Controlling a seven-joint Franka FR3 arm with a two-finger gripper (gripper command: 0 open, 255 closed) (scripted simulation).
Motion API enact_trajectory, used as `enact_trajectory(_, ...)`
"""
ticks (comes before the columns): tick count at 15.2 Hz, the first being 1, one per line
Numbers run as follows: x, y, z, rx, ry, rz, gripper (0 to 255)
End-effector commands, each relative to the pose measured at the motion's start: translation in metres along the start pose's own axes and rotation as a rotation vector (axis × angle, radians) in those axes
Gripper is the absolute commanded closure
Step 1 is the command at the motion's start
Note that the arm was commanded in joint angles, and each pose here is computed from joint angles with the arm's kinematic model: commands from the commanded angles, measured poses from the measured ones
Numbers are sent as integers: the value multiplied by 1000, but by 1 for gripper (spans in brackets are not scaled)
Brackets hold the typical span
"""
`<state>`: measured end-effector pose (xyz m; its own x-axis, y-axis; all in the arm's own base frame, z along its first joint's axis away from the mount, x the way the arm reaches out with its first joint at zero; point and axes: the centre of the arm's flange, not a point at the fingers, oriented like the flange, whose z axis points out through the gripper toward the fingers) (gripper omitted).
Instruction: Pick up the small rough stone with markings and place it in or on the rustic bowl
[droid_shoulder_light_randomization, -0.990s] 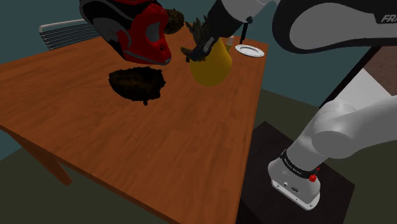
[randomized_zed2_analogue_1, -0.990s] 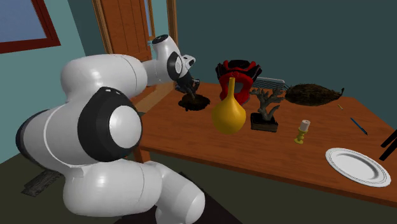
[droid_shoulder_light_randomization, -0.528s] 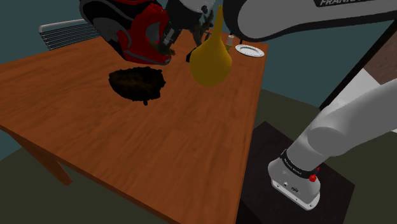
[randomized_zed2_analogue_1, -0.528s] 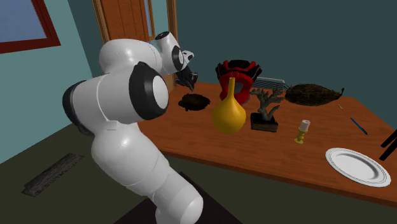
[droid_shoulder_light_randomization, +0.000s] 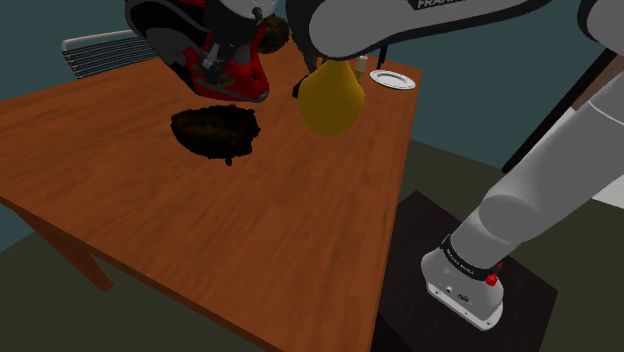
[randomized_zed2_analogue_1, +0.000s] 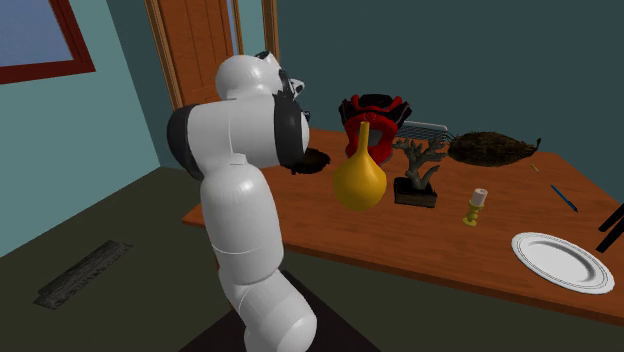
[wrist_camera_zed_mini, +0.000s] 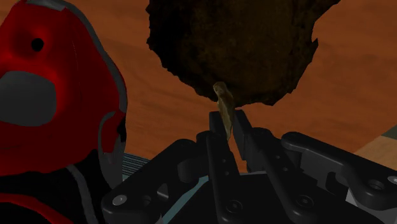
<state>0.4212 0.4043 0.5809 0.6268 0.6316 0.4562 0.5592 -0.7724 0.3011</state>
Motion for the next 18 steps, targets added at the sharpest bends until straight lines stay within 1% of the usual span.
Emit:
enact_trajectory(1,-2,-4,9,0,1,0,255)
enact_trajectory(12,-29,-21,57,0,1,0,255)
enact_trajectory(18,-29,-21,57,0,1,0,255)
